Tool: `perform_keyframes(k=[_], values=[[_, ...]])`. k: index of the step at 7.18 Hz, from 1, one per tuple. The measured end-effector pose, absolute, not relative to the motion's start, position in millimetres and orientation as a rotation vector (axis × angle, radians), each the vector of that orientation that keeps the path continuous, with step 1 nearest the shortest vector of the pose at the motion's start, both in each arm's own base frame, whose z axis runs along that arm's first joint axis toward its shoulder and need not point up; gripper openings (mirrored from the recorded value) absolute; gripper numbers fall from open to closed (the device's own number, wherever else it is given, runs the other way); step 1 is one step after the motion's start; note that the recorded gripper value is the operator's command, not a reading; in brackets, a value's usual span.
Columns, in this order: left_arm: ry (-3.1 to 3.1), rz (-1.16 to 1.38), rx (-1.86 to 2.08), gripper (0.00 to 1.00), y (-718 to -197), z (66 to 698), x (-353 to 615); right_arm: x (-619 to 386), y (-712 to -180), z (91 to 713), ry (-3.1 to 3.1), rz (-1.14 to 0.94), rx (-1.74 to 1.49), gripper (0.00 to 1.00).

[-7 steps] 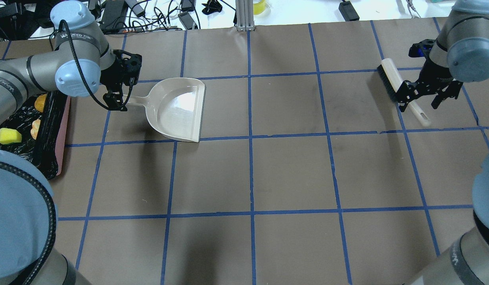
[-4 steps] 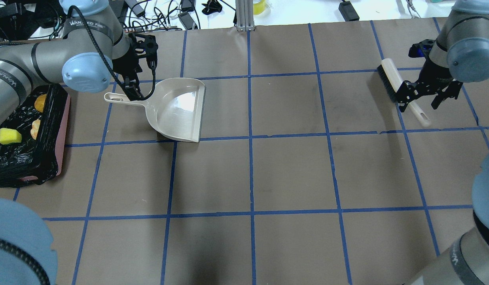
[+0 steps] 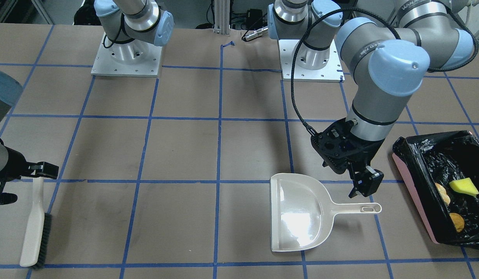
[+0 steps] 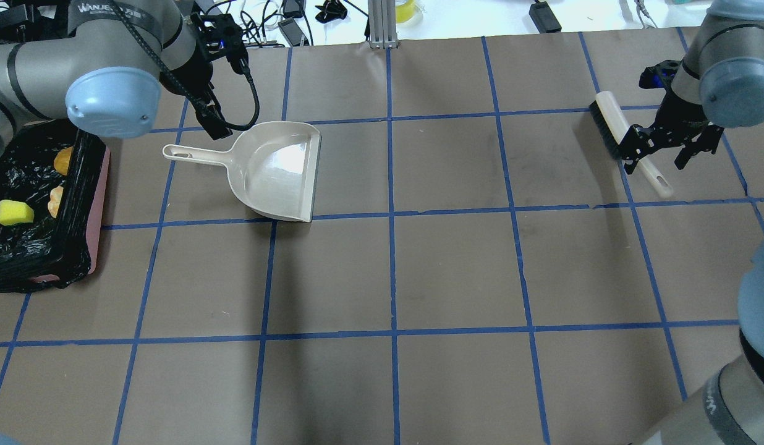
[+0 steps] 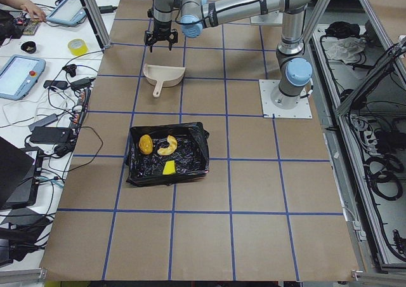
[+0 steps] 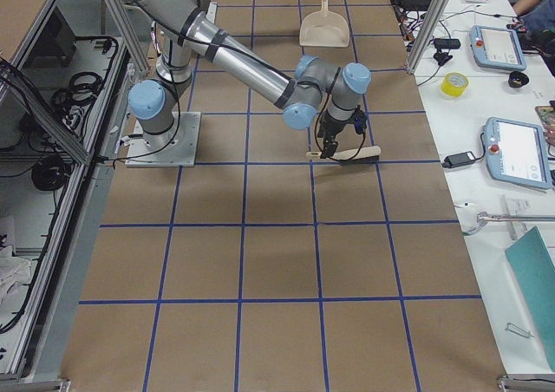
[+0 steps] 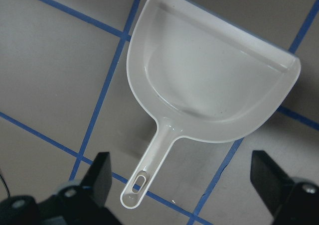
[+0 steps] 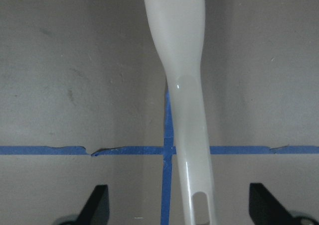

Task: Sweep and dump trash into bin
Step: 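Open the left gripper and lift it away from the dustpan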

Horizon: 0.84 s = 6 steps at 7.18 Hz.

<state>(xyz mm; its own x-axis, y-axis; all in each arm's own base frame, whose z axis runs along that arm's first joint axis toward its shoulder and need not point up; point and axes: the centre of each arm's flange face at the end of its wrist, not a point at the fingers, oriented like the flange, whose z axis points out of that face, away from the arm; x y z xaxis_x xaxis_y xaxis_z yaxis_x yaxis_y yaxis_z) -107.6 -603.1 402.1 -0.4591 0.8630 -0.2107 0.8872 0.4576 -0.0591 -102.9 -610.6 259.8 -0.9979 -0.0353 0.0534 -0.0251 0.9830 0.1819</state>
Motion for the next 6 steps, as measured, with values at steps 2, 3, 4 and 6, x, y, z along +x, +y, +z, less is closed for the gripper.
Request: perform_keyframes(k=[2, 3, 4, 6], values=[[2.747, -0.316, 1.197, 1.00, -589.7, 428.2, -112.4, -102.7, -610.3, 260.4, -3.072, -0.280, 0.047, 1.00], [2.827, -0.327, 1.056, 1.00, -579.1, 443.8, -113.8, -102.6, -610.3, 260.7, -3.073, -0.278, 0.047, 1.00], [2.898, -0.334, 0.930, 1.00, -566.7, 460.2, -113.9, -102.4, -610.5, 261.0, -3.075, -0.276, 0.046, 1.00], [3.013, -0.305, 0.797, 1.00, -536.6, 494.0, -114.9, -101.9, -611.2, 265.7, -3.078, -0.256, 0.044, 1.00]])
